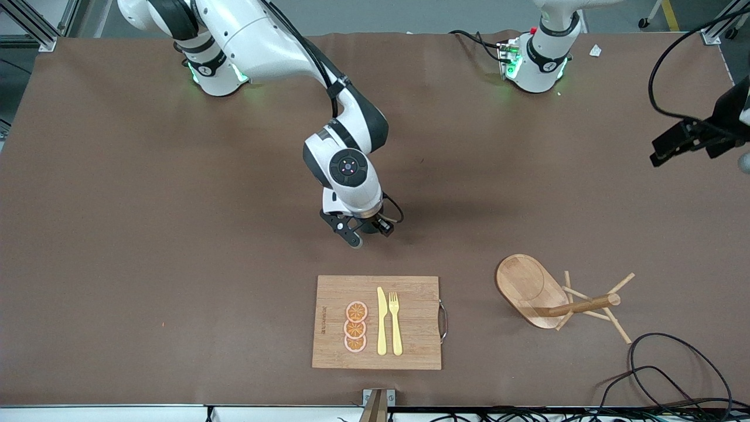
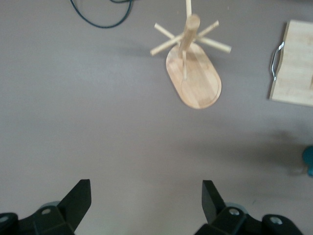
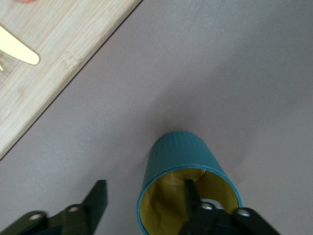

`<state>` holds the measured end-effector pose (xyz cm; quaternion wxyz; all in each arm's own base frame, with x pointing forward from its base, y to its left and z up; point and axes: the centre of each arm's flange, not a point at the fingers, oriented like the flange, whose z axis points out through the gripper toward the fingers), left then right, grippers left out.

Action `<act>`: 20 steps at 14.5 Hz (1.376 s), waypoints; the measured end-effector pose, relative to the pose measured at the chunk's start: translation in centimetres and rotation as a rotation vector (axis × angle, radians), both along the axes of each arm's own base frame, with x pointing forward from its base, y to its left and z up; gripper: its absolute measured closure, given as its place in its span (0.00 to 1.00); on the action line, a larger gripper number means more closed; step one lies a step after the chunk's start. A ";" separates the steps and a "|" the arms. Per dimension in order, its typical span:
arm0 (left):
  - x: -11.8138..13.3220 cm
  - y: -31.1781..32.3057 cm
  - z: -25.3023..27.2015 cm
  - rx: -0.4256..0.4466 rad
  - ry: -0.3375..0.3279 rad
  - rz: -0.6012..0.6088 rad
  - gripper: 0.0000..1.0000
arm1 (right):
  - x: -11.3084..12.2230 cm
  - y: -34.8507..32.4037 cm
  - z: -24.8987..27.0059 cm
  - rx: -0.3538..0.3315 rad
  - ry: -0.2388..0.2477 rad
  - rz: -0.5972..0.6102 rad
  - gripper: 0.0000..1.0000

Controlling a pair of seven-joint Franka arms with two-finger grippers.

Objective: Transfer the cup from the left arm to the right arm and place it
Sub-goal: 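Lower the right gripper into the mug and grip its rim, then carry the mug with the right gripper away from the cutting board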

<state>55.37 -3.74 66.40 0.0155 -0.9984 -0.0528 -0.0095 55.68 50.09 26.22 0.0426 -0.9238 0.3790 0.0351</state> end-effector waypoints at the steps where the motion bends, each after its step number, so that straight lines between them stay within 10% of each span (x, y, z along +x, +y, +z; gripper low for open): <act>1: -0.9 -0.1 0.0 0.003 0.008 -0.007 0.00 | 0.0 0.0 -0.2 -0.001 0.001 0.001 0.45; 6: -3.8 -1.5 0.0 0.017 0.040 -0.031 0.00 | 0.0 0.1 -0.1 0.000 0.001 0.004 0.95; 11: -4.0 -1.1 0.2 0.018 0.039 -0.023 0.00 | 2.0 -2.5 1.1 -0.030 0.022 0.168 0.96; 20: -3.5 -1.1 -0.2 0.014 0.027 -0.024 0.00 | 14.6 -27.4 7.6 -0.098 0.005 0.686 0.96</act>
